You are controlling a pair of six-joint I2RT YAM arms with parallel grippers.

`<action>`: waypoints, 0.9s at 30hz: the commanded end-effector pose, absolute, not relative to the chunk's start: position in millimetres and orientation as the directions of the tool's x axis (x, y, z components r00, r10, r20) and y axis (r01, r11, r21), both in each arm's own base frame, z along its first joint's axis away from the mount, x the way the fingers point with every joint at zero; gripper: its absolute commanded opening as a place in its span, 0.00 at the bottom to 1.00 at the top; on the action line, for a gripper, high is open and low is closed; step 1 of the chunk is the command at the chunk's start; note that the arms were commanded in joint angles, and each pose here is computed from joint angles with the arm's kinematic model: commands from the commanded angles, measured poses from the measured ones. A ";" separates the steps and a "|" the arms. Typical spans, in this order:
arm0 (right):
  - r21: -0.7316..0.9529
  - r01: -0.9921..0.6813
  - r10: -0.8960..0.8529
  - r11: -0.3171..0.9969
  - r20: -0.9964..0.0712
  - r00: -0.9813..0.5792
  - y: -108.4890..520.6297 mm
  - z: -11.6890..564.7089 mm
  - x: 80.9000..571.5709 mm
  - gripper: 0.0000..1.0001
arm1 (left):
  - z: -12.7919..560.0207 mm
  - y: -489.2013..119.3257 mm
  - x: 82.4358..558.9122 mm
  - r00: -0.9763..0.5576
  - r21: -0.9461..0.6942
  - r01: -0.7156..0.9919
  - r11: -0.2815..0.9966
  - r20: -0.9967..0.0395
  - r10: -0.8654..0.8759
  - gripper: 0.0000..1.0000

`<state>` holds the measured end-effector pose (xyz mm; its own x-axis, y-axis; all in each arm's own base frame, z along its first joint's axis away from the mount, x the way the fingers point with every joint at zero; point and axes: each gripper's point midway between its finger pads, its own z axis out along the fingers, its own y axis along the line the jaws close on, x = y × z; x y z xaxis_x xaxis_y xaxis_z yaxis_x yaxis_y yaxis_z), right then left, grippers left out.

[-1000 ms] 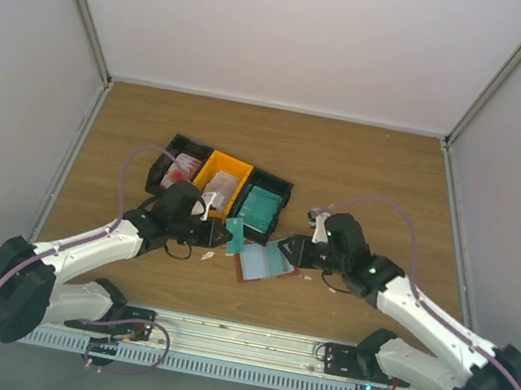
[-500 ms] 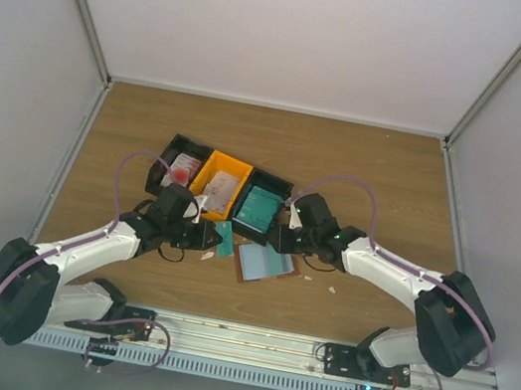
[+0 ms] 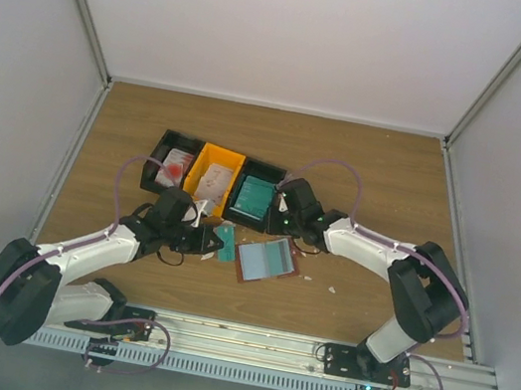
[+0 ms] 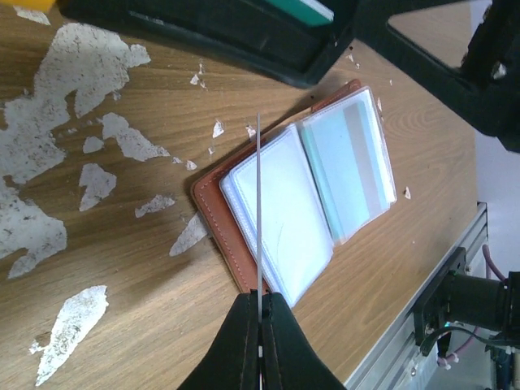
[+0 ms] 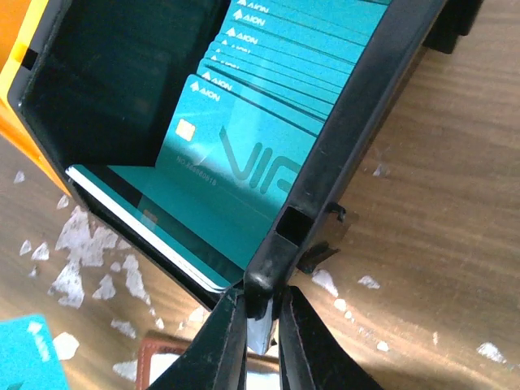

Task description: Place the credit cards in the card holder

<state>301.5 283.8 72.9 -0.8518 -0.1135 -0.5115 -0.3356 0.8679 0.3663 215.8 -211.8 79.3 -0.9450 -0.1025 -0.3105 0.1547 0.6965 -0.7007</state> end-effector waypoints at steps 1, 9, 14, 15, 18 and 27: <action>0.284 -0.310 -0.086 0.907 -0.596 -0.798 276.4 80.5 327.1 0.11 | 88.9 -217.7 217.9 -0.936 -0.736 0.182 0.652 -0.333 -0.114 0.00; 0.357 -0.342 -0.075 0.869 -0.588 -0.805 261.2 103.8 288.3 0.34 | 91.6 -229.5 215.0 -0.943 -0.770 0.163 0.616 -0.306 -0.133 0.00; 0.348 -0.250 -0.033 0.903 -0.524 -0.851 220.9 80.5 250.2 0.45 | 96.7 -248.7 208.2 -0.940 -0.810 0.159 0.564 -0.299 -0.164 0.00; 0.336 -0.230 -0.032 0.913 -0.505 -0.862 211.7 70.8 242.0 0.47 | 96.5 -252.3 207.1 -0.941 -0.817 0.151 0.556 -0.291 -0.172 0.00; 0.323 -0.215 -0.052 0.921 -0.447 -0.893 200.5 51.8 223.5 0.48 | 92.2 -264.4 202.8 -0.949 -0.826 0.147 0.544 -0.274 -0.159 0.00; 0.259 -0.223 -0.111 0.940 -0.386 -0.916 184.9 28.9 206.9 0.42 | 84.1 -288.3 213.2 -0.950 -0.824 0.132 0.551 -0.264 -0.167 0.00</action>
